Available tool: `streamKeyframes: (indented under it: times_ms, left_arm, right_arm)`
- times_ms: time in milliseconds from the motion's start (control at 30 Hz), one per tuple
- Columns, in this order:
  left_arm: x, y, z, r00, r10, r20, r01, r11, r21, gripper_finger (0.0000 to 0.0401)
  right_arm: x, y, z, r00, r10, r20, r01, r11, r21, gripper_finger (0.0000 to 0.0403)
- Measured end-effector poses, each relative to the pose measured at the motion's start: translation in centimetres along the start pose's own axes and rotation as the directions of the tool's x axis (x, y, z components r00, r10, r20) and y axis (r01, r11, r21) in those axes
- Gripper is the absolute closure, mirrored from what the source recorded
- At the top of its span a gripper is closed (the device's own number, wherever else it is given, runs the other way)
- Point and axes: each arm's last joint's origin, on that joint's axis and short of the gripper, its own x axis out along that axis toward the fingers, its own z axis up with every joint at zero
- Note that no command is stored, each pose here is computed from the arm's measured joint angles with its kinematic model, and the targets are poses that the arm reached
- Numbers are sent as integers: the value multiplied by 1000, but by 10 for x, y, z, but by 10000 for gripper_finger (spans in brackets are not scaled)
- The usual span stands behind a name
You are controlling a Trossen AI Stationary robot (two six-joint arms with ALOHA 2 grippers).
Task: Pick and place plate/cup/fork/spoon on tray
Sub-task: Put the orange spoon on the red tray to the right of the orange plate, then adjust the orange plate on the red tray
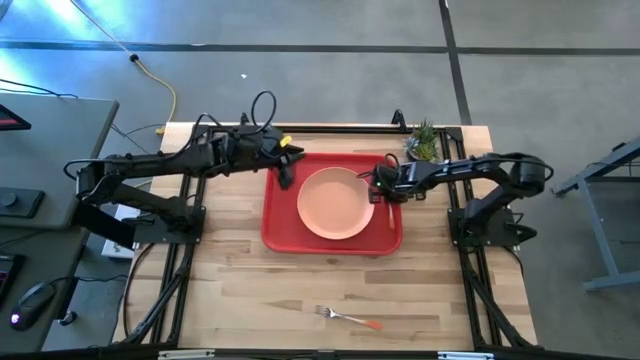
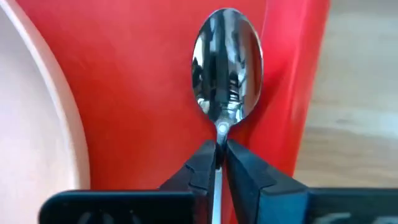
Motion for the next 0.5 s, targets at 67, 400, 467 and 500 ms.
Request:
streamKeyframes:
  times_ms: [67,400,467,500]
  left_arm:
    - [0,-1,0,1000,-3,-2,3,1000,9,337]
    - [0,5,0,1000,31,0,-31,999,13,337]
    - [1,6,0,999,38,0,-38,999,32,337]
    - [1,8,0,999,42,0,-42,998,36,337]
  right_arm:
    - [-6,0,1,999,16,30,-17,1000,5,353]
    - [-22,8,4,979,132,154,-132,991,-8,286]
    - [-20,13,3,972,163,167,-159,987,-38,283]
    - [-19,16,3,969,178,173,-172,984,-50,283]
